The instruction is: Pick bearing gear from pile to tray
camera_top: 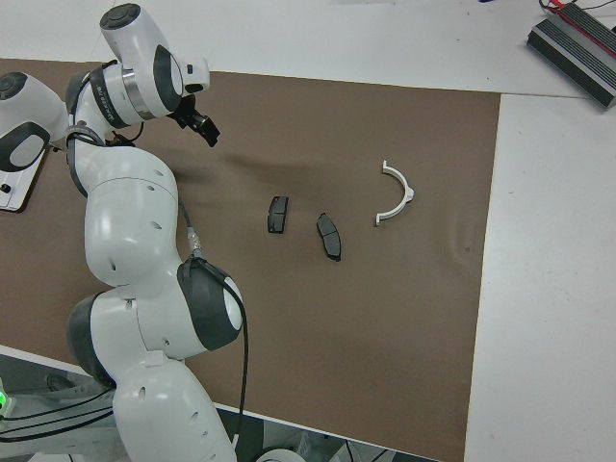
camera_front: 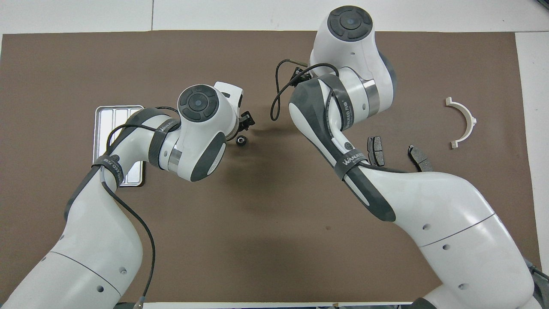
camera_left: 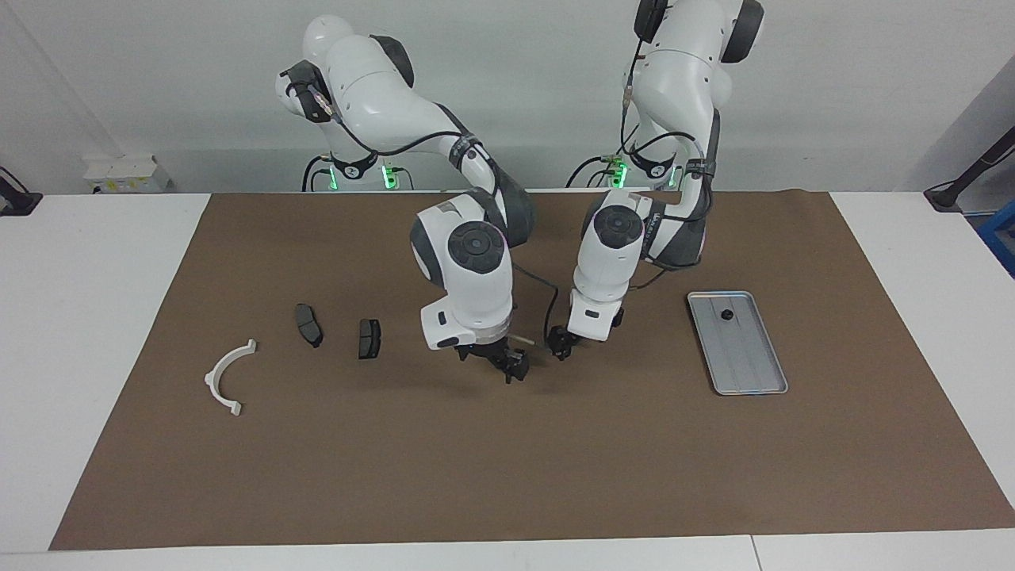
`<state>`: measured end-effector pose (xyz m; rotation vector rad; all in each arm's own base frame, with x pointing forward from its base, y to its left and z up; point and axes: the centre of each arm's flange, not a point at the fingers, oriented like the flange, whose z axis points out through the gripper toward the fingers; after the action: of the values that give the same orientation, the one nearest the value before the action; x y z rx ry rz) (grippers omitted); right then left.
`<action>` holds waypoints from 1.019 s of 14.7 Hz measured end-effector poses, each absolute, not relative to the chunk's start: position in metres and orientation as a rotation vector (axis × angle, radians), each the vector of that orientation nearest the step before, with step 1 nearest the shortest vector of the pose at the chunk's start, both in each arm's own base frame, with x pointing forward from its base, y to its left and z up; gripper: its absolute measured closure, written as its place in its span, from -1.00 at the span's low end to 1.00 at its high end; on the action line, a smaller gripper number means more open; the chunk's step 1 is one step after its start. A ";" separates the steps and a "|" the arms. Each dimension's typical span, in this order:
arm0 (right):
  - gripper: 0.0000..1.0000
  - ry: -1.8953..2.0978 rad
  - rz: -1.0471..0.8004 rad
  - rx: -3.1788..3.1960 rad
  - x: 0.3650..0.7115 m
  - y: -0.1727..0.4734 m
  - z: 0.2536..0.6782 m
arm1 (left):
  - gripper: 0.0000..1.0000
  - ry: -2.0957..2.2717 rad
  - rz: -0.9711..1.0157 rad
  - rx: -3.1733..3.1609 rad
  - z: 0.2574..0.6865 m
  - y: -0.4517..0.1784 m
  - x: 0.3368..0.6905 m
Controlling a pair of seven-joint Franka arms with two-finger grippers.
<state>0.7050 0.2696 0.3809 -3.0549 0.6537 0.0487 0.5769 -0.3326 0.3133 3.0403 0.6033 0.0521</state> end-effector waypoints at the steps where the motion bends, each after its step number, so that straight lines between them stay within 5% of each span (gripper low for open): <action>1: -1.00 0.631 0.060 -3.063 0.707 0.261 0.383 | -0.81 0.599 0.043 3.046 0.308 -0.336 0.572; 6: -1.00 0.432 0.069 -3.099 0.713 0.199 0.408 | -0.81 0.592 0.036 3.052 0.295 -0.344 0.559; 12: -1.00 0.106 0.056 -3.129 0.680 0.100 0.463 | -0.36 0.613 0.037 3.048 0.294 -0.343 0.559; 15: -1.00 0.100 0.011 -3.134 0.647 0.063 0.506 | 0.31 0.625 0.042 3.046 0.296 -0.341 0.560</action>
<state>0.6470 0.0634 0.5056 -3.1344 0.1004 0.0111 0.5600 -0.3413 0.2958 3.0459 0.6252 0.0417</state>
